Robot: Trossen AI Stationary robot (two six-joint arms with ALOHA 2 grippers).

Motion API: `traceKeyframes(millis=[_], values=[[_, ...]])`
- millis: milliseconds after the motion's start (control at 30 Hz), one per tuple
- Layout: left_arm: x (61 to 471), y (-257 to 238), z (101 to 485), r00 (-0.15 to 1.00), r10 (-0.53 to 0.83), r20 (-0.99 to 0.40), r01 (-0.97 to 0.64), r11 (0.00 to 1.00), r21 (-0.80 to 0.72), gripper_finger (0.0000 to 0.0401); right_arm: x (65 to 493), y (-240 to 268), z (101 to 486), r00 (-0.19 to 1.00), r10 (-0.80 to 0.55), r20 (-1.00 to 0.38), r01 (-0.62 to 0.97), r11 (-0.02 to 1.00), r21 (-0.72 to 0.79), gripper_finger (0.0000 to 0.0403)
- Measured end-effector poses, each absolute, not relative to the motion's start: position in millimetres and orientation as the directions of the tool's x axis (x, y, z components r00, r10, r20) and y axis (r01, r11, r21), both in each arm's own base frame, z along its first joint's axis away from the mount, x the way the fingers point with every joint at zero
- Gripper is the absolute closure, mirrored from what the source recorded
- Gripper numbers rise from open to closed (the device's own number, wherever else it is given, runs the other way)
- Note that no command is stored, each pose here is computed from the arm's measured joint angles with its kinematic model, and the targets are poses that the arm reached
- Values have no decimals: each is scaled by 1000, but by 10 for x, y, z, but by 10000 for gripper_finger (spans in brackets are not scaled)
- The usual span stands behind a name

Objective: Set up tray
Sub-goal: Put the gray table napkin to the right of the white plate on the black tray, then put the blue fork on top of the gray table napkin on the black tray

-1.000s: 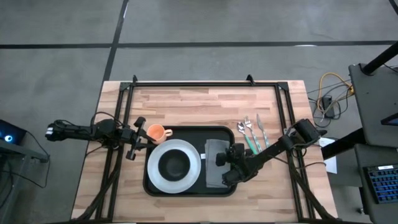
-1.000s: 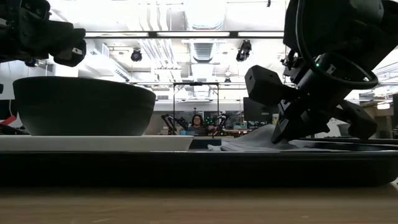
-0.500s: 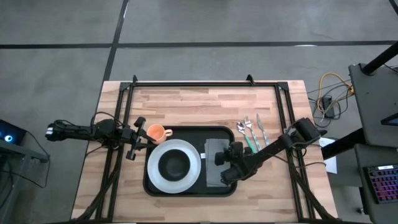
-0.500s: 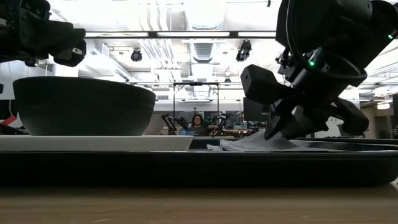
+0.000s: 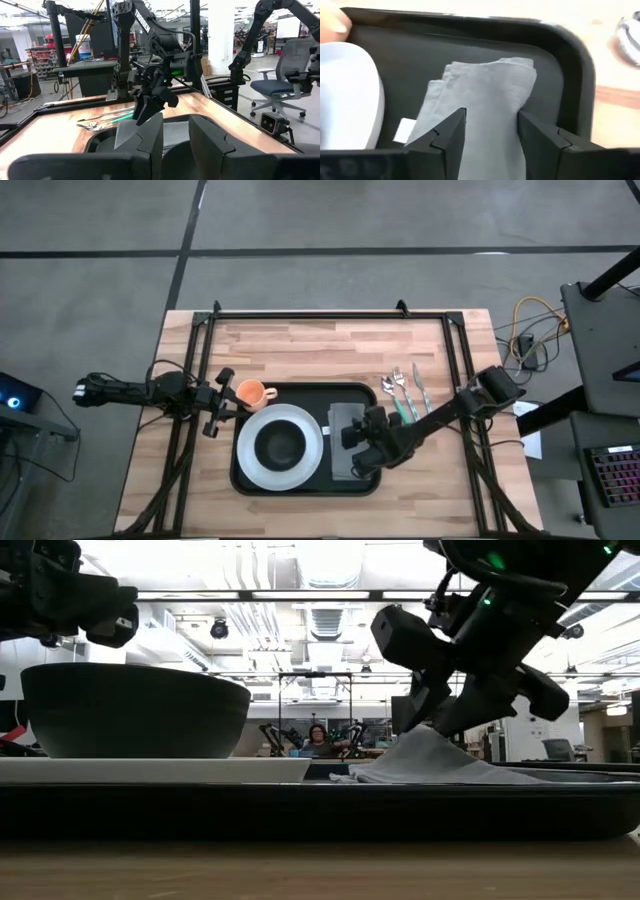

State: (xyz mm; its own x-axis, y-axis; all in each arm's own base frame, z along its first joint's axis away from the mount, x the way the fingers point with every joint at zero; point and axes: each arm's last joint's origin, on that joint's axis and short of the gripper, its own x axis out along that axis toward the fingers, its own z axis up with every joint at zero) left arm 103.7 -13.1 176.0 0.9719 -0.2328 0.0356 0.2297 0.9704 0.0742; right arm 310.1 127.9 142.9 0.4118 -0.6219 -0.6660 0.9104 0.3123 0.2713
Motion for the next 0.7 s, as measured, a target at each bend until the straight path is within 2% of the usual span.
traceKeyframes(millis=[400, 600, 700], values=[[1037, -131, 1759, 972, -233, 35, 230, 970, 74, 326, 3109, 1221, 1614, 312, -651, -692, 943, 303, 140, 218], [1037, -131, 1759, 972, -233, 35, 230, 970, 74, 326, 3076, 1161, 1667, 187, -562, -806, 964, 263, 41, 215], [1037, -131, 1758, 972, -233, 34, 230, 970, 74, 326, 3038, 1129, 1742, 164, -540, -826, 964, 264, 19, 215]])
